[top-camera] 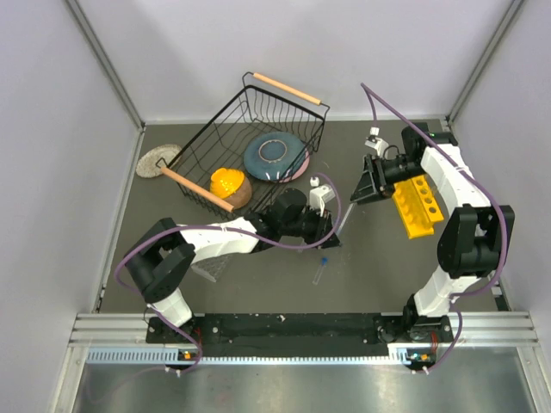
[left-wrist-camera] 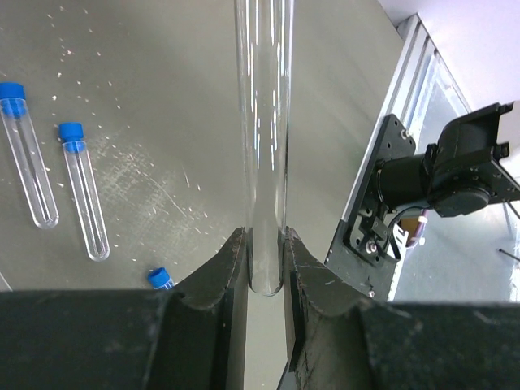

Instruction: Organize the chemistry lab equipment

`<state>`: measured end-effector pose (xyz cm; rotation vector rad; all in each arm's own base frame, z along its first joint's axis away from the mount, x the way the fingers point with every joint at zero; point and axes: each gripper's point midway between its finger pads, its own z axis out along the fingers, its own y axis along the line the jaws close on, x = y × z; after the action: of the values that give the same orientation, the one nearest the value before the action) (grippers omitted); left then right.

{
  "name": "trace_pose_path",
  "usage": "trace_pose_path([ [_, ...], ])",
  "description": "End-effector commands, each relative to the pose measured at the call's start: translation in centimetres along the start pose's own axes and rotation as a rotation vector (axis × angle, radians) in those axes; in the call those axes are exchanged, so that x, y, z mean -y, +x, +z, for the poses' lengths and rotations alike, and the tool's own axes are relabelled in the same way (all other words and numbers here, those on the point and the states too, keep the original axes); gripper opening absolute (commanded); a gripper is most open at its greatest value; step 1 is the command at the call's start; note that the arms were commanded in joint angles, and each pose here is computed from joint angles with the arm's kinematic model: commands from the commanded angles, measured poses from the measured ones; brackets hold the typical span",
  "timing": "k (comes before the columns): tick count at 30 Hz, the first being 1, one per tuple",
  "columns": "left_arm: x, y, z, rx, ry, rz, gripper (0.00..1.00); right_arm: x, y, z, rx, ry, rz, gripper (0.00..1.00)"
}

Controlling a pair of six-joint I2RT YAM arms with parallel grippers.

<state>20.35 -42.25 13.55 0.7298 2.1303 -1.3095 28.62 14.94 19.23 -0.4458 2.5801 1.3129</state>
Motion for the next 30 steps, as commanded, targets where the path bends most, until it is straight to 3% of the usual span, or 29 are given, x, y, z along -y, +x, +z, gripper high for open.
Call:
trace_pose_path([
  [1, 2.0, -1.3, -0.4, 0.011, 0.061, 0.088, 0.07, -2.3, -0.2, -0.4, -0.009, -0.06, -0.049, 0.52],
  [12, 2.1, -1.0, -0.5, 0.001, 0.058, 0.097, 0.07, -2.8, 0.6, -0.2, -0.041, -0.096, -0.031, 0.22],
  [17, 1.9, -1.2, -0.7, 0.007, 0.04, 0.09, 0.12, -3.1, 0.6, -0.5, -0.034, -0.085, -0.058, 0.15],
  [18, 1.8, -1.2, -0.9, 0.01, 0.03, 0.086, 0.17, -3.0, 0.6, -0.6, -0.03, -0.072, -0.076, 0.15],
  [19, 1.8, -1.3, -1.0, 0.017, 0.022, 0.081, 0.33, -3.4, 0.6, -1.0, -0.019, -0.061, -0.099, 0.15],
  [22, 2.6, -2.4, -2.3, 0.069, 0.019, 0.079, 0.57, -3.6, 0.3, -2.2, 0.02, -0.018, -0.151, 0.15],
  [23, 2.4, -2.9, -2.7, 0.098, -0.005, 0.078, 0.7, -3.6, 0.2, -2.5, 0.033, -0.008, -0.162, 0.15],
  [26, 2.6, -4.7, -4.8, 0.189, -0.029, 0.069, 0.85, -3.6, -0.1, -4.5, 0.094, 0.055, -0.21, 0.15],
  [30, 2.4, -6.3, -7.9, 0.282, -0.087, 0.07, 0.9, -1.6, -0.4, -9.3, 0.211, 0.23, -0.246, 0.15],
])
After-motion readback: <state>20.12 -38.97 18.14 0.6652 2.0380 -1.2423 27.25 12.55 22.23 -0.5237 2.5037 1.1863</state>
